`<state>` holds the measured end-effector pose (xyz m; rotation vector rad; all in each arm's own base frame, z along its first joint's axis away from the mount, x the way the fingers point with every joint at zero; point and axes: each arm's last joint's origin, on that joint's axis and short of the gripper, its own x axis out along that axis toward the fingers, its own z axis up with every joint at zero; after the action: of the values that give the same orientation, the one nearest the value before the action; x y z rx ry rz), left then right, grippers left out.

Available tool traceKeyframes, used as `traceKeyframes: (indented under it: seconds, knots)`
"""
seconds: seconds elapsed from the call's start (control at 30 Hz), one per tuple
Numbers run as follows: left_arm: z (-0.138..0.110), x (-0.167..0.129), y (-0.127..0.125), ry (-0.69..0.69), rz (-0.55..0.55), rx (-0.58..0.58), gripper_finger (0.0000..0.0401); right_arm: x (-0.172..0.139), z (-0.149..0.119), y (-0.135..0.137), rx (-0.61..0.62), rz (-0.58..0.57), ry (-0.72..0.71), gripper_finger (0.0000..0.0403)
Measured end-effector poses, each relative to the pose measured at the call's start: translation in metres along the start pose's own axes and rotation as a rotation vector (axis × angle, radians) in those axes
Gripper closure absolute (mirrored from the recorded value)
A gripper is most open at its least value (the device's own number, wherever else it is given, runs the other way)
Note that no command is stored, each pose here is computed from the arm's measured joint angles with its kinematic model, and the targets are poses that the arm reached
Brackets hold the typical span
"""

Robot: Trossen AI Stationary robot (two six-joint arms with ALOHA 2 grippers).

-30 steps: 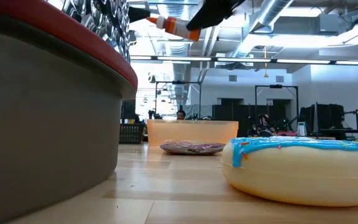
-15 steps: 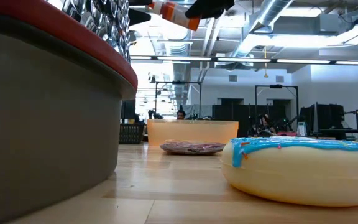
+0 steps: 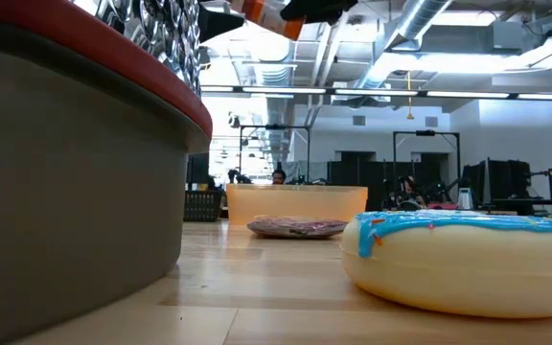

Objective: Pick & Place Food Item
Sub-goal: Put the orange food coloring bottle into the transparent bin

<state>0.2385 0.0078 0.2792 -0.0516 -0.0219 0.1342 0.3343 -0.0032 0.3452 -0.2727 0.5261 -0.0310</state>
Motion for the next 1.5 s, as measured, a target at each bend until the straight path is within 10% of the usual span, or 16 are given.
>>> traceKeyframes:
  seconds: [1.5]
  knots:
    - [0.005,0.0004,-0.0007,-0.041,-0.022,-0.147,0.029,0.0002,0.0021,-0.0005,-0.001,-0.009,-0.021,0.0292]
